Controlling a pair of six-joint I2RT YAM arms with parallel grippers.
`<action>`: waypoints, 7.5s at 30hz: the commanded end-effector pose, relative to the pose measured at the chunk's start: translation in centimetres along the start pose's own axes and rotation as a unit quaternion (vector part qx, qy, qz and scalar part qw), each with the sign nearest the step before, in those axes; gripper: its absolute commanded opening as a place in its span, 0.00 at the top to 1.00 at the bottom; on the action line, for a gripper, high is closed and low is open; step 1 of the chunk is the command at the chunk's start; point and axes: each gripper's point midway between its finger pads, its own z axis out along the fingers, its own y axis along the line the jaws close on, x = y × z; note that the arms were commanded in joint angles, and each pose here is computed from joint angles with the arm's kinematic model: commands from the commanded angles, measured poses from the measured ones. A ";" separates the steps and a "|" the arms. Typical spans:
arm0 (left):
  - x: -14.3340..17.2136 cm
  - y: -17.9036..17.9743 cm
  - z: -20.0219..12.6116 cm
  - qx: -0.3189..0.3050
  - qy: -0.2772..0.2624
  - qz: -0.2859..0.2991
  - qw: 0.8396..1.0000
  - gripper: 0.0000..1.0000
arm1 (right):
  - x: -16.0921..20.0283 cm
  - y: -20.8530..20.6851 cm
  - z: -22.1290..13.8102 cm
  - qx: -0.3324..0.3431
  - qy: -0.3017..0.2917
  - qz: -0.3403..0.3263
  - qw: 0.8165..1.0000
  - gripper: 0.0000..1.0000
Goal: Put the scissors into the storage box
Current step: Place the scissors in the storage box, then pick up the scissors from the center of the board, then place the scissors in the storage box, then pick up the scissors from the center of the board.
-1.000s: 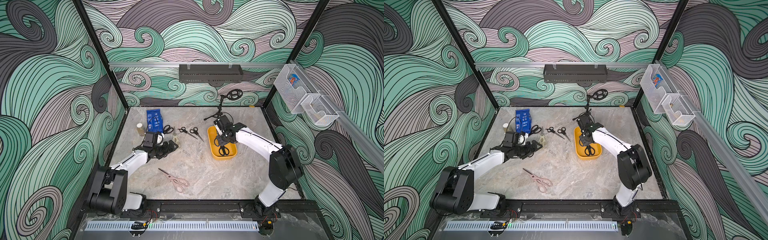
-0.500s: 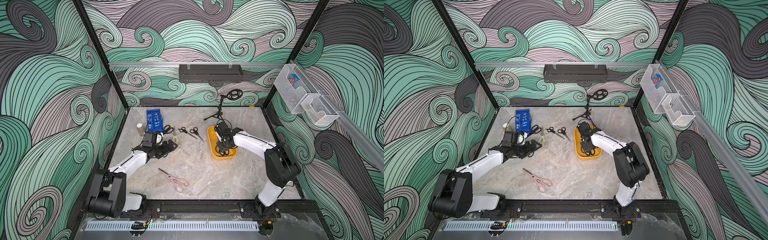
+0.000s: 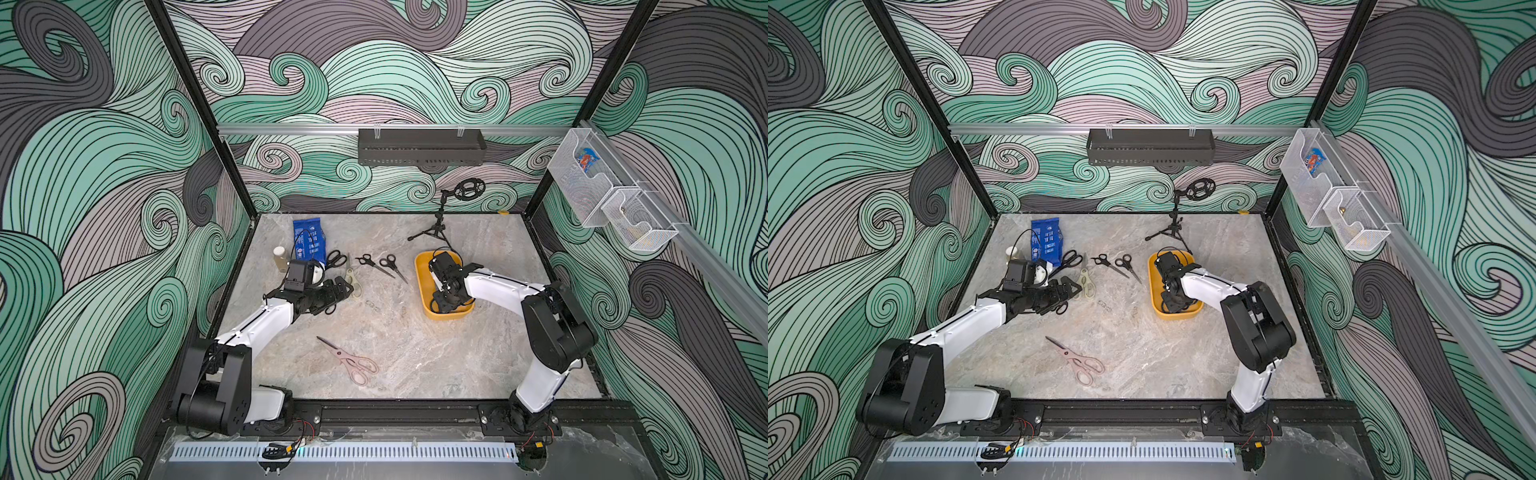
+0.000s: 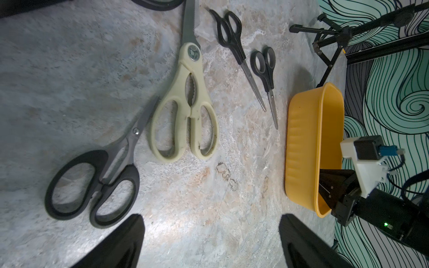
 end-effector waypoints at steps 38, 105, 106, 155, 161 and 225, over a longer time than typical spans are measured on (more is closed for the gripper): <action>-5.4 10.3 -6.2 -0.126 -0.157 -0.122 0.972 0.04 | 3.6 28.5 -11.3 -0.165 -0.121 -0.273 0.940 0.55; -5.2 7.5 -5.7 -0.031 -0.143 -0.097 0.985 0.05 | -4.5 19.4 -11.3 -0.141 -0.166 -0.132 0.967 1.00; -5.2 7.4 -5.7 -0.030 -0.142 -0.095 0.985 0.05 | -4.7 18.3 -11.4 -0.138 -0.169 -0.119 0.969 1.00; -2.1 2.1 -0.2 -0.154 -0.024 0.134 0.979 0.27 | 0.9 -1.0 -0.9 -0.021 -0.022 0.096 0.995 0.78; -1.9 3.1 0.7 -0.177 0.001 0.133 0.975 0.35 | -0.6 -2.6 -3.5 0.002 -0.062 0.101 0.993 0.60; -0.3 5.7 8.2 -0.279 0.111 0.177 0.937 0.83 | -4.1 -1.3 -10.0 -0.089 -0.157 0.129 0.975 0.53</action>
